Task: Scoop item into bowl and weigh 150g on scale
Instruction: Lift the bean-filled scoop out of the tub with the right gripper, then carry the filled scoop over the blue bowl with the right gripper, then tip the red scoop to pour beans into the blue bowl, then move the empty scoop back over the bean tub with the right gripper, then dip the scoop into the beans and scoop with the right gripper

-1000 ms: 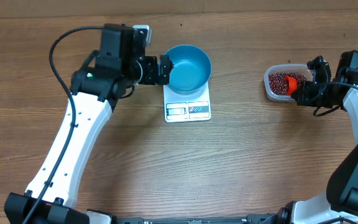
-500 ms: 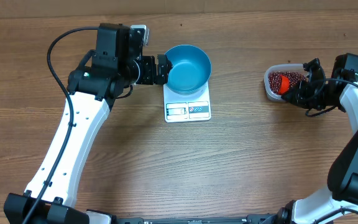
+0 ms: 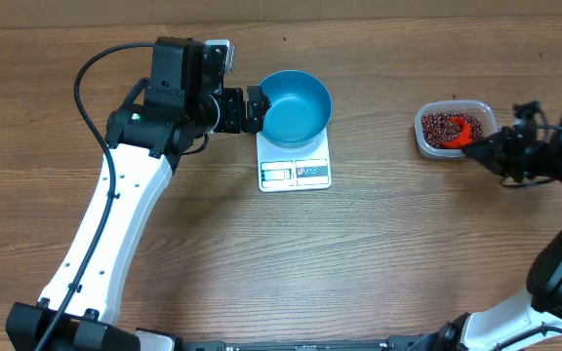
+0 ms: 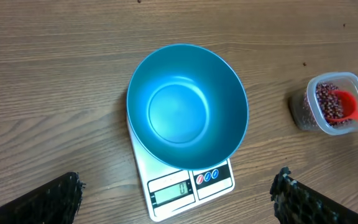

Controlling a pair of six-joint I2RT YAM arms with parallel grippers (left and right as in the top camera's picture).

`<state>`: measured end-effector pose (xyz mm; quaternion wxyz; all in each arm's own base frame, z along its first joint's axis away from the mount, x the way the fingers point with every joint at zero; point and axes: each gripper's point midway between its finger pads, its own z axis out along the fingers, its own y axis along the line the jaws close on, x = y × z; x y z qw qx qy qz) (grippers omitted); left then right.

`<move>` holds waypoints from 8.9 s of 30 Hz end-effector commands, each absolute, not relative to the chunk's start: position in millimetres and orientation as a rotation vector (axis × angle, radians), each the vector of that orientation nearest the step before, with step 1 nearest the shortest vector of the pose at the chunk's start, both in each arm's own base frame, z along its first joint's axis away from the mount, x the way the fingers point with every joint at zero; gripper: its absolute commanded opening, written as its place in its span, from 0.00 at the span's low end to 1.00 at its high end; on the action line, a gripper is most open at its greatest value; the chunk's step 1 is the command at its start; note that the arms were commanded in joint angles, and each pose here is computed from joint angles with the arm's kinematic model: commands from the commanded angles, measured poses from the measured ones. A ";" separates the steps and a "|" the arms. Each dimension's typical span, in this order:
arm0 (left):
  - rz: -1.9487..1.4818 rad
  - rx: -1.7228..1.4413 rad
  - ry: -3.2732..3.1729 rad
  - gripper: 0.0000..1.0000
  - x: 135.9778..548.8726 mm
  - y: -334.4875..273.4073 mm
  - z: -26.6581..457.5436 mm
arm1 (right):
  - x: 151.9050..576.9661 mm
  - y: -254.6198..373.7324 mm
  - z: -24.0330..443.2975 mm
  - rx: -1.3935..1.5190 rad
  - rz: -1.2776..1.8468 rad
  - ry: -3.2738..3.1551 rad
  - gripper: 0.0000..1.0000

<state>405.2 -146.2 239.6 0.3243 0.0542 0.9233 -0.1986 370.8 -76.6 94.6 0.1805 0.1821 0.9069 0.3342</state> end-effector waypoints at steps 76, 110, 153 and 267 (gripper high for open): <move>-0.525 0.154 2.438 1.00 394.4 -143.5 248.9 | 410.6 196.9 179.9 -0.084 1.542 2.409 0.04; -0.503 0.309 2.463 0.99 382.8 -145.7 241.5 | 418.6 224.4 196.2 -0.443 0.340 2.549 0.04; -0.313 0.524 2.612 1.00 298.1 -125.5 245.3 | 429.6 231.6 206.2 -0.816 0.162 2.359 0.04; -0.394 0.691 2.472 1.00 307.8 -146.7 258.4 | 397.1 -53.1 94.8 0.014 0.298 3.020 0.04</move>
